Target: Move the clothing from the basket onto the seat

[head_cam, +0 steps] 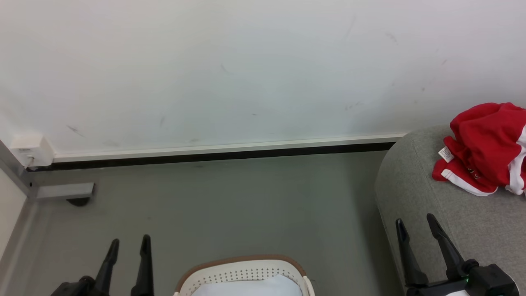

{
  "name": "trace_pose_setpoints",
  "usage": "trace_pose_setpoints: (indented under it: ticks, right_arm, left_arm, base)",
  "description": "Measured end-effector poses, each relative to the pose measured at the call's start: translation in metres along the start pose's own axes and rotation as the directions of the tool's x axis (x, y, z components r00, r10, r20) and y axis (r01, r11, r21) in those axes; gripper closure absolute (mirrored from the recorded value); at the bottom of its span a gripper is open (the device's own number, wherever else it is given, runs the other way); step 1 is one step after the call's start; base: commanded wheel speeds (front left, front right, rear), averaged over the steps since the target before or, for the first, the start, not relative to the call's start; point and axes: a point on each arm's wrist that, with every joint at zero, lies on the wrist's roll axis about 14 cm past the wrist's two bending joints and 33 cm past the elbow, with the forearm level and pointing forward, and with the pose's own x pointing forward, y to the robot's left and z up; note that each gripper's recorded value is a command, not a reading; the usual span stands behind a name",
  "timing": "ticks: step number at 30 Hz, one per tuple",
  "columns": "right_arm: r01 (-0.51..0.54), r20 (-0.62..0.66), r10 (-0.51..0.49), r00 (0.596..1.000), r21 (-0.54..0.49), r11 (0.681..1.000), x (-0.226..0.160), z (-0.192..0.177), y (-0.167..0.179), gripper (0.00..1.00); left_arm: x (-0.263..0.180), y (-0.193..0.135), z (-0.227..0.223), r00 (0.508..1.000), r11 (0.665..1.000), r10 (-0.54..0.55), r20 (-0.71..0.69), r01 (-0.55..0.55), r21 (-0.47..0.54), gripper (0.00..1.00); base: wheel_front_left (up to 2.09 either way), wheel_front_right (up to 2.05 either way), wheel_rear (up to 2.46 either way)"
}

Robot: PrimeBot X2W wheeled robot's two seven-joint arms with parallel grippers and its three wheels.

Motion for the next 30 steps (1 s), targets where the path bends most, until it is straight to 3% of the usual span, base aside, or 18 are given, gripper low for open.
trace_pose_setpoints:
  ticks: [8,9,13,20,30]
  right_arm:
    - [0.005,0.004,-0.005,1.0,0.004,1.0,0.001,0.001,-0.001,0.0]
    - [0.005,0.003,-0.005,1.0,0.004,1.0,0.001,0.001,-0.001,1.0]
    - [0.017,-0.05,-0.017,0.999,0.011,1.0,-0.007,-0.015,-0.003,1.0]
    - [0.063,-0.071,-0.054,0.996,0.129,0.99,-0.009,-0.02,-0.01,1.0]
    - [0.125,-0.097,-0.101,0.99,0.287,0.95,-0.008,-0.024,-0.021,1.0]
  left_arm:
    - [0.0,0.002,-0.005,1.0,1.0,0.001,-0.012,-0.001,0.007,0.0]
    - [0.0,0.003,-0.007,1.0,1.0,0.007,-0.015,-0.007,0.01,1.0]
    - [-0.007,0.004,-0.023,0.998,1.0,0.021,-0.067,-0.021,-0.004,1.0]
    - [-0.009,0.012,-0.03,0.993,0.991,0.061,-0.106,-0.073,-0.11,1.0]
    - [-0.007,0.018,-0.031,0.987,0.955,0.094,-0.127,-0.125,-0.27,1.0]
  base:
    - [0.0,0.0,0.0]
    - [0.0,0.0,0.0]
    - [0.0,0.0,0.0]
    - [0.0,0.0,0.0]
    - [0.0,0.0,0.0]
